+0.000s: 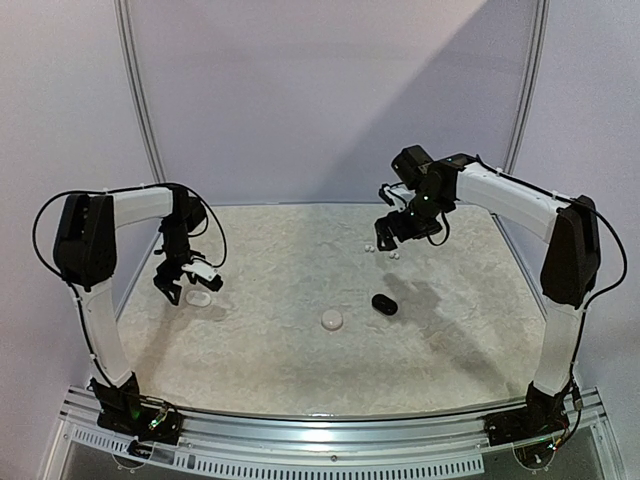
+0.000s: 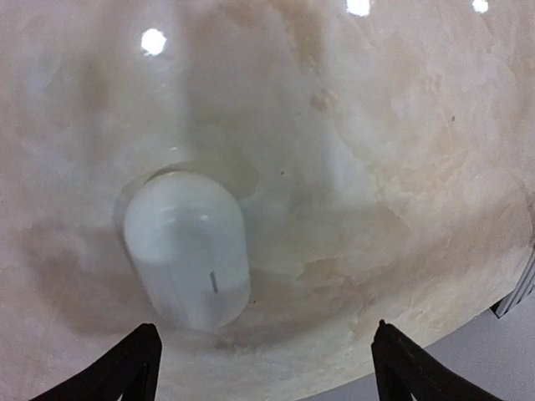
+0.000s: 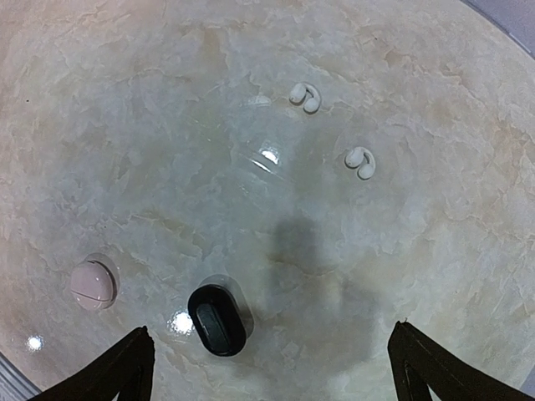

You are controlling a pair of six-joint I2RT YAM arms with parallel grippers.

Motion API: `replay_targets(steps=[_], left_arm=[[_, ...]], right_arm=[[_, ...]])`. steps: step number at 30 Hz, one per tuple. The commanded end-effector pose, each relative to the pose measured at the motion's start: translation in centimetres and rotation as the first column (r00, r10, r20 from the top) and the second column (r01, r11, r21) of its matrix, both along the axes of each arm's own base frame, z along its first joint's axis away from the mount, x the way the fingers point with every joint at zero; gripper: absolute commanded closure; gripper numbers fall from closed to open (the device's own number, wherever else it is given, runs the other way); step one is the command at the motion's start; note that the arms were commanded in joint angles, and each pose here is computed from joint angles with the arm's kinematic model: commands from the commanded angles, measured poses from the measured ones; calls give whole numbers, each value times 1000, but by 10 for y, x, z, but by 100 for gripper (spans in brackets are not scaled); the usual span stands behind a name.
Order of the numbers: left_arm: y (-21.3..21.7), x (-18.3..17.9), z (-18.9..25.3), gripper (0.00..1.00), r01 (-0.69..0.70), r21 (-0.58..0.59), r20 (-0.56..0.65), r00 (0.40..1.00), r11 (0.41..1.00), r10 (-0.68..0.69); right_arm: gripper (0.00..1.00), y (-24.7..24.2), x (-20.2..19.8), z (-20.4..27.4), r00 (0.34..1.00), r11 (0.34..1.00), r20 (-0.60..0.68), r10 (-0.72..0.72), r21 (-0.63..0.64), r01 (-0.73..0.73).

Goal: Insert the wireless bluetooth earbuds into the charging case
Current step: Pick up the charging case from the corner of the board.

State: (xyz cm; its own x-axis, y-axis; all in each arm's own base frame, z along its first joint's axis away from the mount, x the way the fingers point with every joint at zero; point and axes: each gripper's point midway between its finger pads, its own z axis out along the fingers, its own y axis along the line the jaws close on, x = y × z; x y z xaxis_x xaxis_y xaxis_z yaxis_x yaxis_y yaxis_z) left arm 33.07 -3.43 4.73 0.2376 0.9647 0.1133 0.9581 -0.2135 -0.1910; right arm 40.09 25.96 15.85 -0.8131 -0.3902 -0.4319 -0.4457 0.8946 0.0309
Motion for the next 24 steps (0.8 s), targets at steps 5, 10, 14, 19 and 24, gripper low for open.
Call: replay_targets(steps=[5,10,14,19,24], left_arm=[[-16,-9,-36,20,-50,-52,-4,999,997,50],[-21,-7,-47,24,-60,-74,23,998,995,61],[-28,-9,-50,32,-88,-89,21,996,992,90],[-32,-15,-54,52,-116,-86,5,993,990,117],[-37,-18,-51,86,-137,-82,10,990,987,138]], right_arm=[[1,6,3,0,1000,1000,-2,10,-14,-10],[1,8,2,-6,1000,1000,-19,18,-24,-19],[1,11,2,-8,999,999,-23,23,-22,-23],[1,13,0,-9,999,999,-25,29,-22,-29],[1,14,0,-9,999,999,-24,33,-17,-34]])
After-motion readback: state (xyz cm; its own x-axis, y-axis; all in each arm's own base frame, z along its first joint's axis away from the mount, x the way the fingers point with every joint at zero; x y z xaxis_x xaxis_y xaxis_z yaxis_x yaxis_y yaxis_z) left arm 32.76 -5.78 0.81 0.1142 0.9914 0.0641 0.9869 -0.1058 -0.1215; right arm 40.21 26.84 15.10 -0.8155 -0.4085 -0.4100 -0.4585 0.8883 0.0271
